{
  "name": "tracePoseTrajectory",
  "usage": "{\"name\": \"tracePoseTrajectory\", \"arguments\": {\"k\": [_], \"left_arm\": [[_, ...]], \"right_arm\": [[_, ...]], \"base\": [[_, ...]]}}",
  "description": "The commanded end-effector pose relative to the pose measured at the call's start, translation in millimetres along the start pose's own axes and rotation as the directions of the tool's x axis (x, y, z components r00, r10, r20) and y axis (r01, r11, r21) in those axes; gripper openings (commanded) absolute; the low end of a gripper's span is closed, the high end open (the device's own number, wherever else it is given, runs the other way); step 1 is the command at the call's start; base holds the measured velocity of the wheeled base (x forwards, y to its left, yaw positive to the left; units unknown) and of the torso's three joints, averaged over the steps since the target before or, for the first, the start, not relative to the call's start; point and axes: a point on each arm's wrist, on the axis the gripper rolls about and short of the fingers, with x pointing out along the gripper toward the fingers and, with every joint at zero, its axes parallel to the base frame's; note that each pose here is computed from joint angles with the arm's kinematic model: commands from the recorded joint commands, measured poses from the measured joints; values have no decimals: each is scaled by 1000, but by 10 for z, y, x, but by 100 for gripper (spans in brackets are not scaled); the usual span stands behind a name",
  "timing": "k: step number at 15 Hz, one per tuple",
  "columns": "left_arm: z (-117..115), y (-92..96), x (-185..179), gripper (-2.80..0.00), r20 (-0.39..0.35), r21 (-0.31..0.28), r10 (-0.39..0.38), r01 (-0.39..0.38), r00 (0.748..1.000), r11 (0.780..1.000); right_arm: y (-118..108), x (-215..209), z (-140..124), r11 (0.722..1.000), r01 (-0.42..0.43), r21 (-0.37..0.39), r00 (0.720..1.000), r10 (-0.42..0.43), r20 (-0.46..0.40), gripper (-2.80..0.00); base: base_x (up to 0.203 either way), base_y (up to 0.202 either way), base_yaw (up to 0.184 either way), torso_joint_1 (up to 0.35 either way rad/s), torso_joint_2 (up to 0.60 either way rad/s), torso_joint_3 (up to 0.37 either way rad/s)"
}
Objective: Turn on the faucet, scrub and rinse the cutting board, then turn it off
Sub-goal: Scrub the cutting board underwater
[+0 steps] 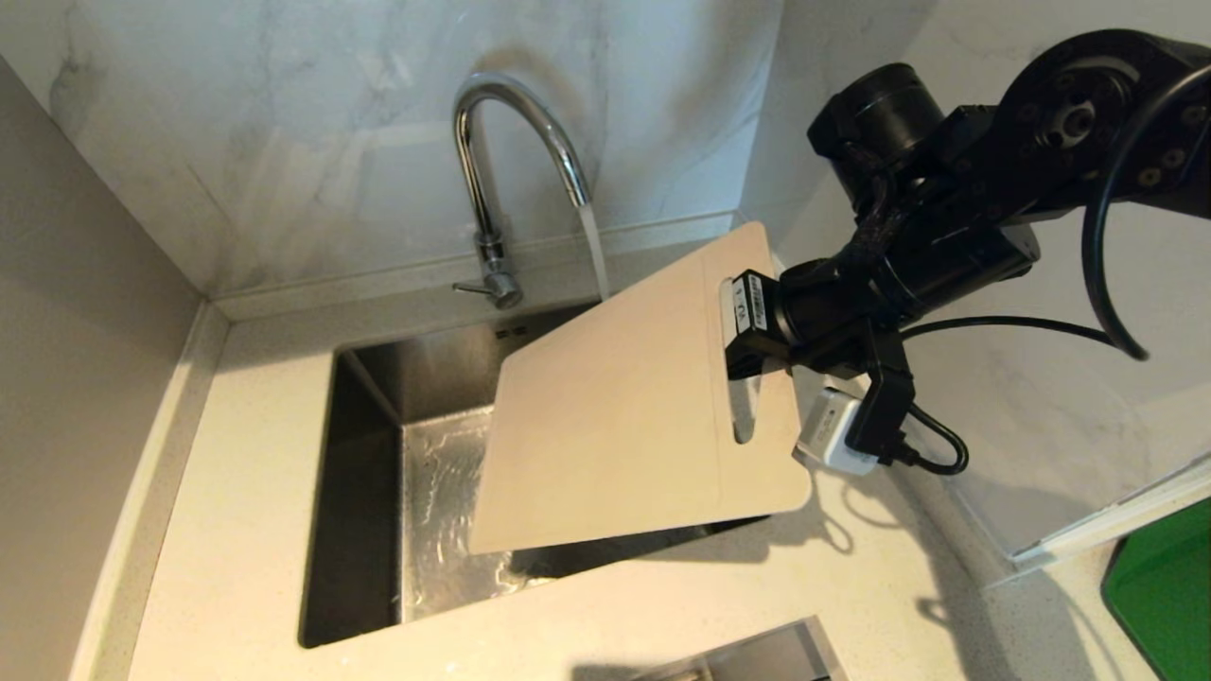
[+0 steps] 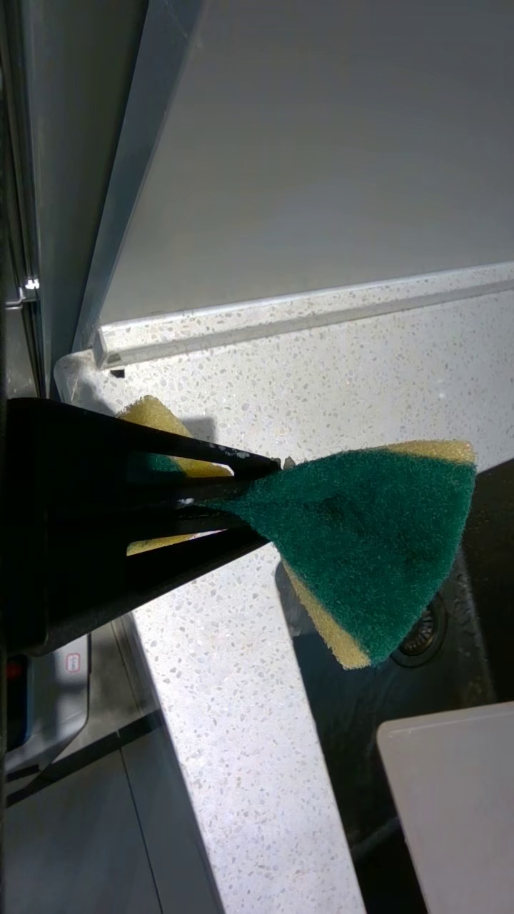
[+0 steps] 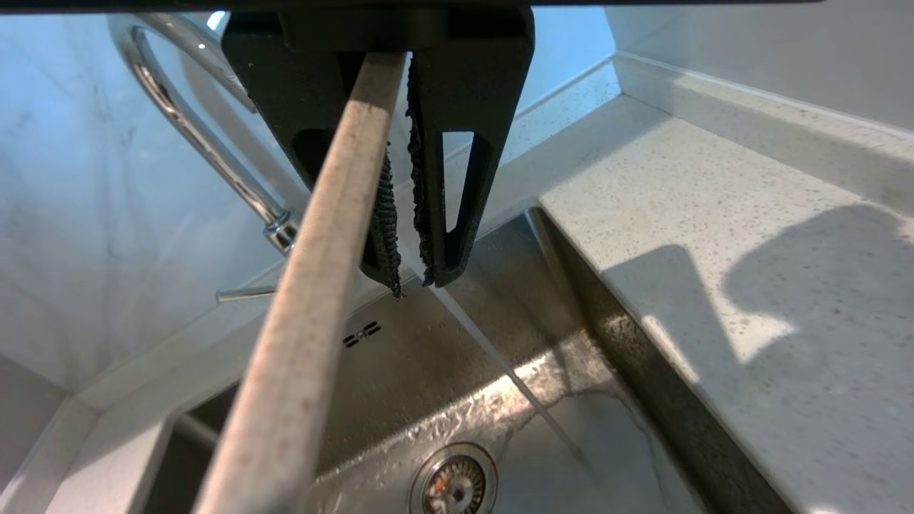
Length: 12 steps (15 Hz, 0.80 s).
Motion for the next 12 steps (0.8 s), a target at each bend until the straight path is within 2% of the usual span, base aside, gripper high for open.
{"name": "tracePoseTrajectory", "arguments": {"k": [1,6,12], "left_arm": [[-1,0,0,-280,0,0,1,-1,1000,1000],[-1,0,0,-280,0,0,1,-1,1000,1000],[-1,0,0,-280,0,0,1,-1,1000,1000]], "right_arm": [[41,141,-46,1000,12,-11,1000,-12,5,-280],[220,292,-159,1000,11,13,1000,-11,-8,-280],[316,516,-267,1000,21,17,999,-20,-36,-280]], "base": [[0,0,0,0,0,0],[0,0,0,0,0,0],[0,0,0,0,0,0]]}}
